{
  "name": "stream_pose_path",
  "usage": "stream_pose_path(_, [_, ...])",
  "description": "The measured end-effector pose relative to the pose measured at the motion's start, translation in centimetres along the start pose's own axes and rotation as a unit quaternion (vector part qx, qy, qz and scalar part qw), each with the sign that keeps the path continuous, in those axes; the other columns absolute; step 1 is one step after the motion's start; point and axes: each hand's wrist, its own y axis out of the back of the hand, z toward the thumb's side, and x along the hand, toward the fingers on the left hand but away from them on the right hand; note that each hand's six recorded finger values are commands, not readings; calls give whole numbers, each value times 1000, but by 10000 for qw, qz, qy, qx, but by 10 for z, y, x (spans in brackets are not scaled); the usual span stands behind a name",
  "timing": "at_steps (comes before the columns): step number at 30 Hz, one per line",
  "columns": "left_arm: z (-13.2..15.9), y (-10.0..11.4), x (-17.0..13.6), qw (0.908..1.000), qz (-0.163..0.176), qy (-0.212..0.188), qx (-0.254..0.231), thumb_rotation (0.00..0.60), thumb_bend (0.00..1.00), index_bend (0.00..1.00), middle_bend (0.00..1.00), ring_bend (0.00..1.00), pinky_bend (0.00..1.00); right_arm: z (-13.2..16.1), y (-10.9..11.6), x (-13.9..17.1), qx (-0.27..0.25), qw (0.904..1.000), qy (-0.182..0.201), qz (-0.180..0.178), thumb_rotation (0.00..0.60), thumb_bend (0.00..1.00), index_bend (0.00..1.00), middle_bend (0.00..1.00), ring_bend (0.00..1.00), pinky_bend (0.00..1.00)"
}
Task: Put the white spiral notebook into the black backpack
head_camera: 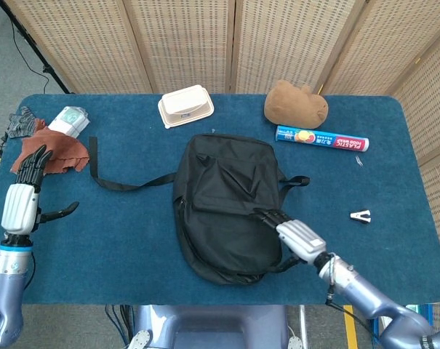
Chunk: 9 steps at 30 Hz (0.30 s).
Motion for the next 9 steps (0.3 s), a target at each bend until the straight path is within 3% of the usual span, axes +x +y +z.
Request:
stream_pose_path(3, [-6,4,-13,9996,-24,264,116,600,0,0,0,0,0,-33,18,22,744,9952,-215,-599,600,0,0,0,0,0])
stream_pose_path(9, [-22,13,-43,9944,-310,912,425,600,0,0,0,0,0,-93,41,80,1768,9680,-861,-1558,600,0,0,0,0,0])
